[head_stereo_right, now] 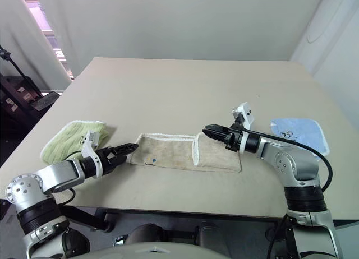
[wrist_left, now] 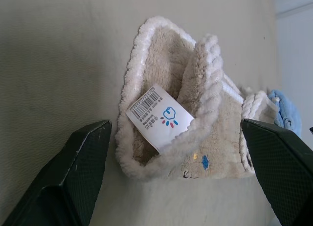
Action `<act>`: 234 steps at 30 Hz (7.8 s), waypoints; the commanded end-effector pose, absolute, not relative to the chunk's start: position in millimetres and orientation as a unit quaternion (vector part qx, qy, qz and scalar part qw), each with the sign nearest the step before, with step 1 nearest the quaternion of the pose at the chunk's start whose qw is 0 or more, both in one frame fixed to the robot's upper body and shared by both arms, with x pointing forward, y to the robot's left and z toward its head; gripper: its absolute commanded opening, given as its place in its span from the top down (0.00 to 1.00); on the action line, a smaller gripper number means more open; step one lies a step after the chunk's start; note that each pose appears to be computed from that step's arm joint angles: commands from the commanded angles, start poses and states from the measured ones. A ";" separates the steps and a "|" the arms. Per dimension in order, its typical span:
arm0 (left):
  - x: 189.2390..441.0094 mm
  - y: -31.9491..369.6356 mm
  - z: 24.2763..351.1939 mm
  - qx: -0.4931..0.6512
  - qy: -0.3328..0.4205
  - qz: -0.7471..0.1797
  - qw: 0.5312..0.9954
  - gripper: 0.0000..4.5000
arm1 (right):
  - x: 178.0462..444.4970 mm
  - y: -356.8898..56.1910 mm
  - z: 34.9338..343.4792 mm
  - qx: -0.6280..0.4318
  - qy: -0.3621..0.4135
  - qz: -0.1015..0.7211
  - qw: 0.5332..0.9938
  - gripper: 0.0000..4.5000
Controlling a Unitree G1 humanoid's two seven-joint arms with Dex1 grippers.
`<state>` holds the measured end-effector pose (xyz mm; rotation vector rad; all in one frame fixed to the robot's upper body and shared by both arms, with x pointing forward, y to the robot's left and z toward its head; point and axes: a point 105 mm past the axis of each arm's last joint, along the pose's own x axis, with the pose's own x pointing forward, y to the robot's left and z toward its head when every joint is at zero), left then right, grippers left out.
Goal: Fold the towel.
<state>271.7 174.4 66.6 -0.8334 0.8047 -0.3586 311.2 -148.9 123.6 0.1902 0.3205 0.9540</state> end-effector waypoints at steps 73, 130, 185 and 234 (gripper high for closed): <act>257.8 182.5 91.7 -0.383 0.399 -0.220 0.804 0.20 | 316.8 -167.2 132.8 0.083 0.097 0.397 0.909 0.79; 297.3 138.3 103.4 -0.327 0.317 -0.251 0.854 0.99 | 308.9 -189.7 146.0 0.070 0.083 0.370 0.923 0.79; 286.1 -44.6 156.7 -0.106 0.149 -0.728 0.661 0.01 | 274.5 -267.3 138.0 0.055 0.101 0.194 0.974 0.79; 324.5 9.0 81.2 0.014 0.084 -0.706 0.703 0.66 | 301.2 -183.8 106.0 0.198 0.168 0.393 0.882 0.26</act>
